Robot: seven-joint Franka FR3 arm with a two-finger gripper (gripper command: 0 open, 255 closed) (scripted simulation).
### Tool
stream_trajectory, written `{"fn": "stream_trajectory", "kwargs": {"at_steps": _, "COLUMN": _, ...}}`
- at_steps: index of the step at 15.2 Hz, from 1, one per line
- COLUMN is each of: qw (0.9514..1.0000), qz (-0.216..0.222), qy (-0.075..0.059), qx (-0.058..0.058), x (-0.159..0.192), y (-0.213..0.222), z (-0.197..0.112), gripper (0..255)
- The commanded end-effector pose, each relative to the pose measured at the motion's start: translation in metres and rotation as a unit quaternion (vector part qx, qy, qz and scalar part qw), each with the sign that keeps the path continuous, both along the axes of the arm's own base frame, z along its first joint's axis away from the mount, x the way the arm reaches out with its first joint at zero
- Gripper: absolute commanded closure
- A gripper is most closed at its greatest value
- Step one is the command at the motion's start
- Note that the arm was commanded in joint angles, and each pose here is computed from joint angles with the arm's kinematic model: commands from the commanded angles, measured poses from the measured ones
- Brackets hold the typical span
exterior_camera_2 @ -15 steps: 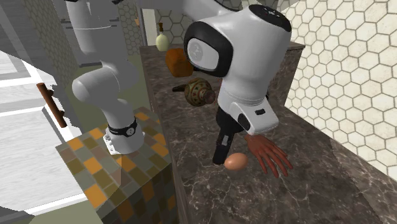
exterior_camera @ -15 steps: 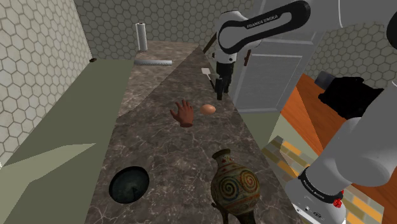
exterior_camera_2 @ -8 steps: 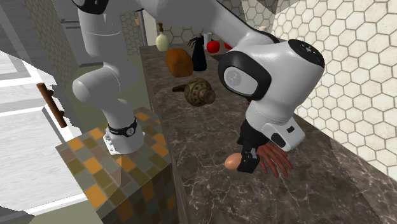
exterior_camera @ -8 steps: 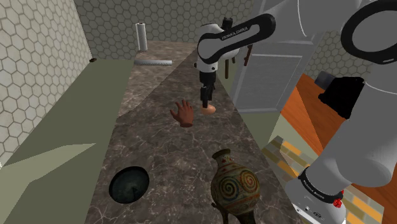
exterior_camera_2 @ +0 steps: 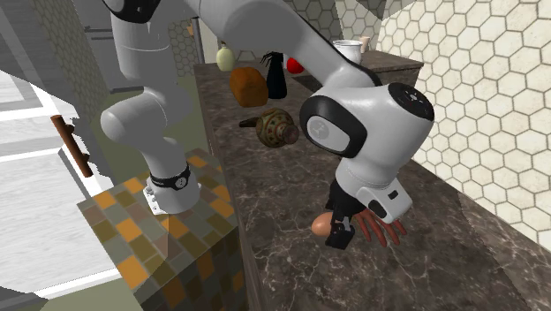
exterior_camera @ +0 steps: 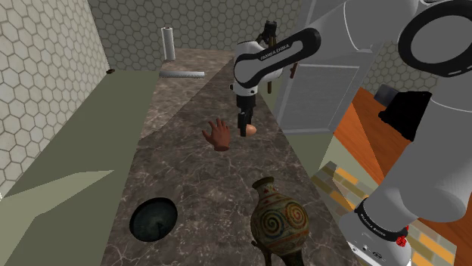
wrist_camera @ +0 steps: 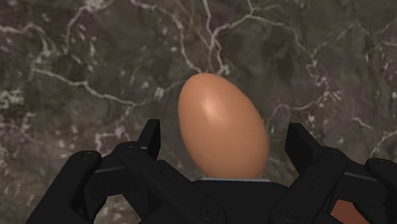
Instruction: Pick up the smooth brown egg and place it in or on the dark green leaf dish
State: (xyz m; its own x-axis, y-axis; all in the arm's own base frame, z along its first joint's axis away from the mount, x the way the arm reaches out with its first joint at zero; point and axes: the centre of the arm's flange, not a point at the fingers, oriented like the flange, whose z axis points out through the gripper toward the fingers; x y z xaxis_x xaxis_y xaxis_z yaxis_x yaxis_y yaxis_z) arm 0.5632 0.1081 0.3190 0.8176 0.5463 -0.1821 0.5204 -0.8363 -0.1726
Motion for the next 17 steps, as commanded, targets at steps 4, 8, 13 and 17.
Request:
{"fn": "stream_trajectory", "kwargs": {"at_steps": 4, "qw": 1.0, "qz": 0.0, "qy": 0.0, "qx": 0.0, "x": -0.0003, "y": 0.0001, "z": -0.0024, "gripper": 0}}
{"fn": "stream_trajectory", "kwargs": {"at_steps": 8, "qw": 1.0, "qz": 0.0, "qy": 0.0, "qx": 0.0, "x": -0.0003, "y": 0.0001, "z": -0.0023, "gripper": 255}}
{"fn": "stream_trajectory", "kwargs": {"at_steps": 13, "qw": 1.0, "qz": 0.0, "qy": 0.0, "qx": 0.0, "x": -0.0003, "y": 0.0001, "z": -0.0024, "gripper": 255}}
{"fn": "stream_trajectory", "kwargs": {"at_steps": 17, "qw": 1.0, "qz": 0.0, "qy": 0.0, "qx": 0.0, "x": -0.0003, "y": 0.0001, "z": 0.0029, "gripper": 255}}
